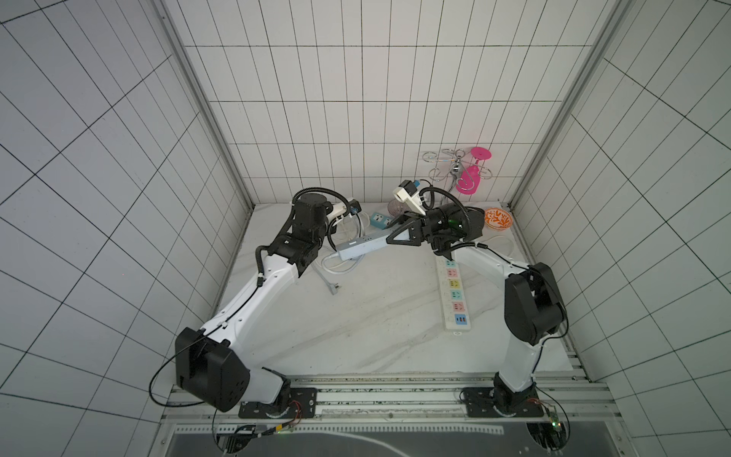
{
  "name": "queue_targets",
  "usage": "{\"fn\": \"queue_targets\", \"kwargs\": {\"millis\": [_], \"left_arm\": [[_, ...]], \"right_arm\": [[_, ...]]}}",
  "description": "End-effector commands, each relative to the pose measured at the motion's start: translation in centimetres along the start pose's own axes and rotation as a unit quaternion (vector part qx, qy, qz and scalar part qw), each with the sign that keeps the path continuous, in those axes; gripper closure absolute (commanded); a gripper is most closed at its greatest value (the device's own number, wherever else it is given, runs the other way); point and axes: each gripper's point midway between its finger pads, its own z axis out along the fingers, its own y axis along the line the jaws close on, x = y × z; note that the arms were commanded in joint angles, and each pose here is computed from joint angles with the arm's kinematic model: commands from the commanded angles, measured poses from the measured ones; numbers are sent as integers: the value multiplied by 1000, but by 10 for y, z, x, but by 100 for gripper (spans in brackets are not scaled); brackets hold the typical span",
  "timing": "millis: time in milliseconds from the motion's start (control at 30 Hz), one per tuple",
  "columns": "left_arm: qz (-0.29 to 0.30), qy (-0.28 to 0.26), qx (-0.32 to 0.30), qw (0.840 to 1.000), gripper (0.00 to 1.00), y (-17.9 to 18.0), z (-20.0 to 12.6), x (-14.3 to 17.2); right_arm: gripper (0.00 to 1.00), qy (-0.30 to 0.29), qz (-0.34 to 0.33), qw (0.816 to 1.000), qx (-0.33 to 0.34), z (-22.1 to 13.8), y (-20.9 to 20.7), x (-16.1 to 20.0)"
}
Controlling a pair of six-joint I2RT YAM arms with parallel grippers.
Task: Wrap the cord around the power strip
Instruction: Wrap the power cord around the power strip.
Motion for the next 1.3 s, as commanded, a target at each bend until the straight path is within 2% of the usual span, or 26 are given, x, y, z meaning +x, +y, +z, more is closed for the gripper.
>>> {"fn": "queue_targets", "kwargs": {"millis": [0, 200, 433, 600, 833, 967, 1100, 1267], "left_arm": [[22, 31, -37, 999, 100, 10, 11, 4], [29, 59, -50, 997, 100, 7, 25, 2], [29, 84, -98, 991, 100, 24, 33, 3], [27, 98, -152, 983, 100, 49, 29, 4], [29, 106, -218, 970, 100, 79, 7, 7], [32, 96, -218, 971, 100, 85, -5, 3], [49, 87, -192, 976, 100, 79, -11, -2], [32, 85, -193, 977, 100, 89, -25, 0]], "right_arm": [[100, 58, -22, 998, -1, 6, 7, 31], [100, 62, 0, 998, -7, 11, -2, 46], [100, 74, 36, 996, -21, 25, -19, 63], [100, 78, 65, 995, -25, 28, -34, 78], [100, 72, 96, 993, -16, 20, -58, 87], [100, 62, 113, 992, -4, 8, -76, 87], [100, 55, 116, 992, 5, 0, -88, 76], [100, 47, 109, 993, 16, -9, -93, 57]]}}
